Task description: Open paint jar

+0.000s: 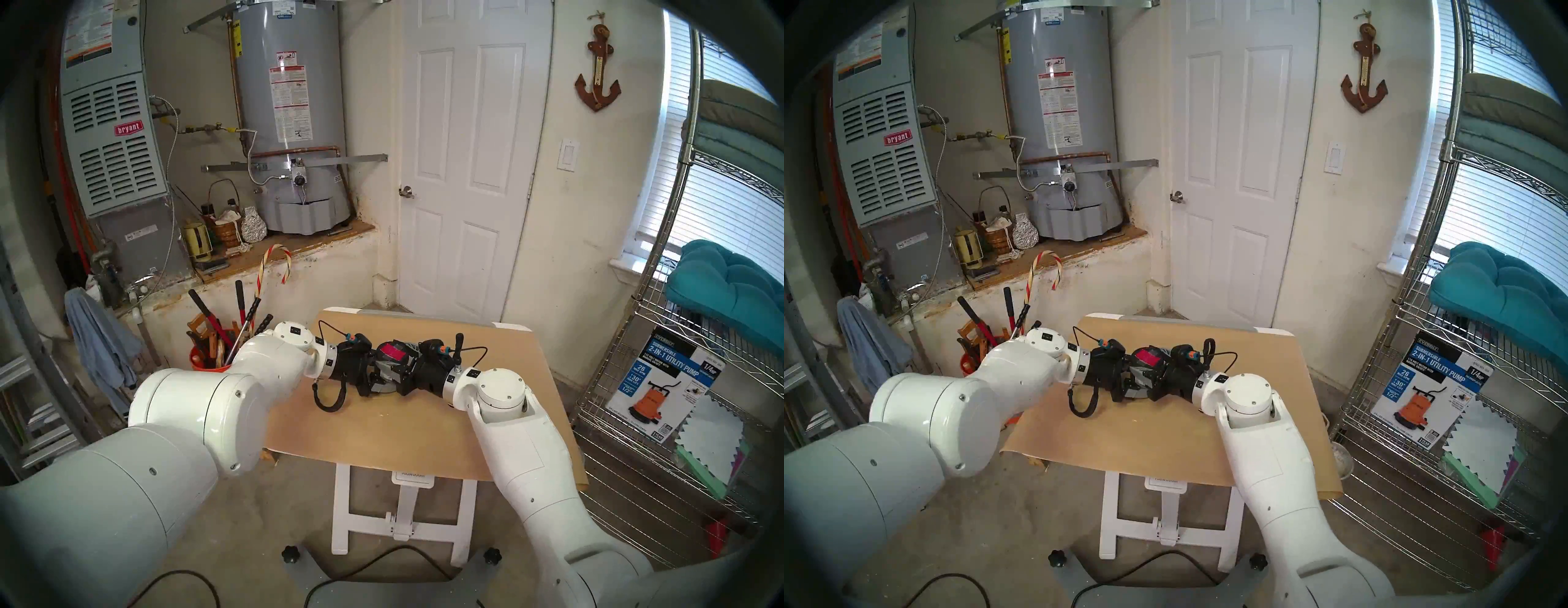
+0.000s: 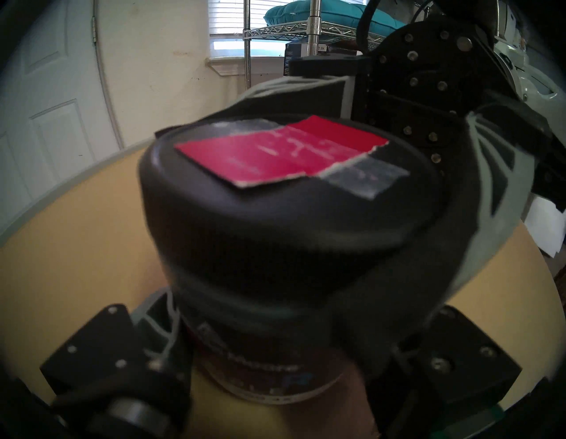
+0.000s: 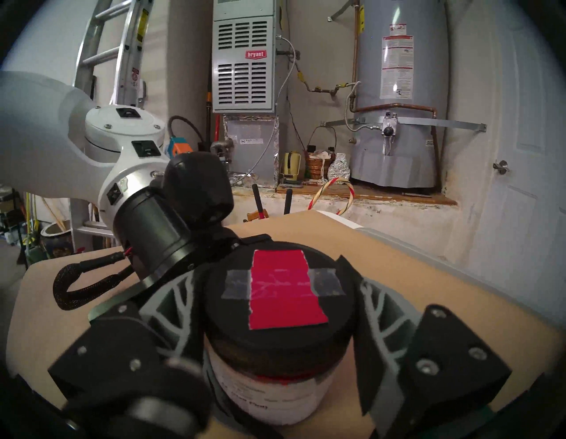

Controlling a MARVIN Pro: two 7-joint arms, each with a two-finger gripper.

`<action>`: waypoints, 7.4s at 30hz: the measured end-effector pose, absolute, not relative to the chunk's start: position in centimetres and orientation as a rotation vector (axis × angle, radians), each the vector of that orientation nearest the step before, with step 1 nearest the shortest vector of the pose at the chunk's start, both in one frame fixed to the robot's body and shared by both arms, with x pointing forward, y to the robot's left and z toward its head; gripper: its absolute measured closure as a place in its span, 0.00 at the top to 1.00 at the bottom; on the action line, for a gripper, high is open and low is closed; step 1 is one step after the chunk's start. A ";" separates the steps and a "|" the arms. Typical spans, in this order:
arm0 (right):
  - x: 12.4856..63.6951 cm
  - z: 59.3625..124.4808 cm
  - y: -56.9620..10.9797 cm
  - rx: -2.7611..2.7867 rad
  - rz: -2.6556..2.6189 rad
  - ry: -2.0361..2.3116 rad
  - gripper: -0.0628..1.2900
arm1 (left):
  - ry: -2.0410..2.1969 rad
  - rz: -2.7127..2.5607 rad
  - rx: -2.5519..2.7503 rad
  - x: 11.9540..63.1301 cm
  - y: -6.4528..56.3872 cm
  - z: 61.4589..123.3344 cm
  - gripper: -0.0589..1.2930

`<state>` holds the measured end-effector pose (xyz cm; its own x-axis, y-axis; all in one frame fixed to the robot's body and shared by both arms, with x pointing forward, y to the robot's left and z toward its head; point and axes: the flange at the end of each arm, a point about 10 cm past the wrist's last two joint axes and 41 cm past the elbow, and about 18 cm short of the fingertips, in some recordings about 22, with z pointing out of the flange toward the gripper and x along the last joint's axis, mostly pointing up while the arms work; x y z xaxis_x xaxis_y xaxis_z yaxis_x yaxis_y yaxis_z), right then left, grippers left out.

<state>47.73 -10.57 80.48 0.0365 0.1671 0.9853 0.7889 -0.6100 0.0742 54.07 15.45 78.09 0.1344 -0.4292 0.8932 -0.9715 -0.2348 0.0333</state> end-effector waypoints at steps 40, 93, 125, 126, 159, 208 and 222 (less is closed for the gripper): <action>52.6 81.8 -12.6 -1.581 -1.291 -1.246 0.53 | -1.354 1.044 1.754 53.9 15.9 78.1 0.62; 58.2 86.2 -18.5 -1.556 -1.591 -1.108 0.53 | -1.354 1.057 1.757 54.1 15.5 78.0 0.62; 55.8 78.7 -23.9 -2.032 -1.505 -0.935 0.53 | -1.357 1.053 1.755 54.0 15.4 78.1 0.62; 55.6 78.7 -23.8 -2.037 -1.499 -0.937 0.53 | -1.357 1.053 1.755 54.0 15.4 78.1 0.62; 52.0 79.0 -23.4 -2.168 -1.388 -1.005 0.62 | -1.358 1.052 1.754 54.0 15.4 78.1 0.62; 51.4 83.6 -22.7 -2.154 -1.562 -0.748 0.94 | -1.368 1.031 1.749 53.9 15.8 78.2 0.62; 51.4 83.5 -22.3 -2.144 -1.564 -0.758 0.94 | -1.373 1.009 1.745 53.8 16.4 78.3 0.62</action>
